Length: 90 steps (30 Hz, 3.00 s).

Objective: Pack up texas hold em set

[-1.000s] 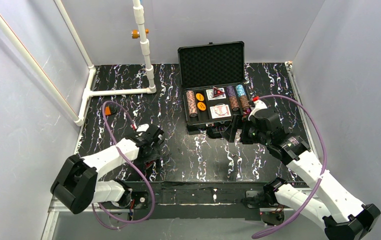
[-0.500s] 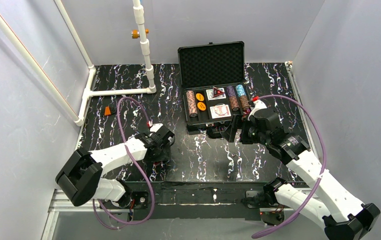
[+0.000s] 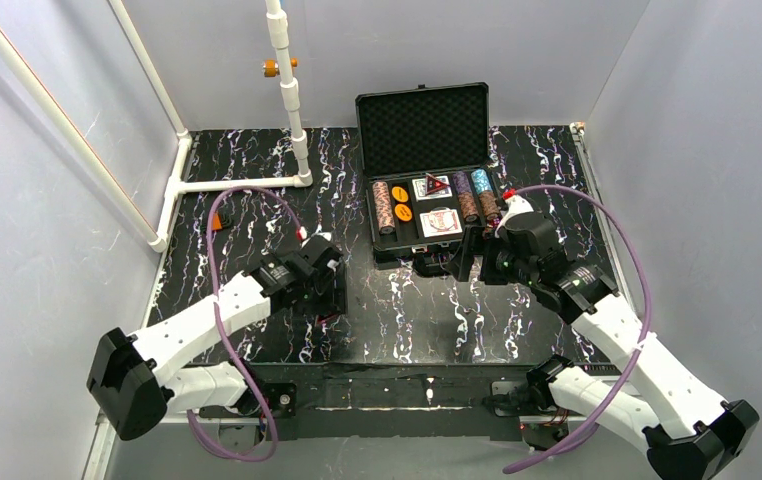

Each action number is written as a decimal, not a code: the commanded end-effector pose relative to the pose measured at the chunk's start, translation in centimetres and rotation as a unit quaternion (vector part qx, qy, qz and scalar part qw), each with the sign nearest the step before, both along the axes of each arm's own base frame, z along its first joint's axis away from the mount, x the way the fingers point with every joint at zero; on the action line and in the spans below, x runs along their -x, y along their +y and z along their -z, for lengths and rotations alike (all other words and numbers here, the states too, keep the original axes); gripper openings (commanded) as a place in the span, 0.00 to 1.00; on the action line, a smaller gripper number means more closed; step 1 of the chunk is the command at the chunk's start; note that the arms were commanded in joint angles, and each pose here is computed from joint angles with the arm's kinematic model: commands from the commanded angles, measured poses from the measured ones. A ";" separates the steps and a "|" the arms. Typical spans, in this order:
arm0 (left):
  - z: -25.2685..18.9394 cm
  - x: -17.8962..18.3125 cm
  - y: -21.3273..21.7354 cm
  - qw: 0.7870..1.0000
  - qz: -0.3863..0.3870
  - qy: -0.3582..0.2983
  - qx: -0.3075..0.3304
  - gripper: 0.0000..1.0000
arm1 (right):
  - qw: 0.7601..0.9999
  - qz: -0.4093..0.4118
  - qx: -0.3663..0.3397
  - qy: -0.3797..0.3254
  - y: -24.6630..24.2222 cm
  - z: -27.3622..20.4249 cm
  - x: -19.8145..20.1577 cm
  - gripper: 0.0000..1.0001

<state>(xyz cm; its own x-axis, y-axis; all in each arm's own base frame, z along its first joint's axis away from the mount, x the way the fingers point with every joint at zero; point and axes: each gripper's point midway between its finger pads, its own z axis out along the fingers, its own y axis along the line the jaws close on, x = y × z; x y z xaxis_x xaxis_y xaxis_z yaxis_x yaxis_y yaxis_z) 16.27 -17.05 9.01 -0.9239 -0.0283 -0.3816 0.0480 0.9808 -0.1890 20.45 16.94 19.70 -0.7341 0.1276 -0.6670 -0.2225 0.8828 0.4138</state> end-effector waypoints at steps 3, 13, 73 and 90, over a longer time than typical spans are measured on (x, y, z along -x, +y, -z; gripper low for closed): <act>-7.0 -2.0 -2.1 0.998 0.035 -0.050 0.032 0.00 | 0.998 0.012 -0.007 -0.057 0.0 -4.3 -1.7 0.98; -10.4 -6.4 -6.1 0.996 0.043 -0.074 0.038 0.00 | 0.992 0.052 0.008 -0.118 -1.9 -9.1 -2.9 0.98; -3.7 -24.6 -24.7 0.995 0.006 -0.056 0.088 0.00 | 0.991 0.062 0.034 -0.117 -4.2 -7.6 -0.9 0.98; -3.1 -24.5 -26.2 0.992 0.005 -0.040 0.123 0.00 | 0.992 0.058 0.033 -0.110 -4.2 -7.0 -0.6 0.98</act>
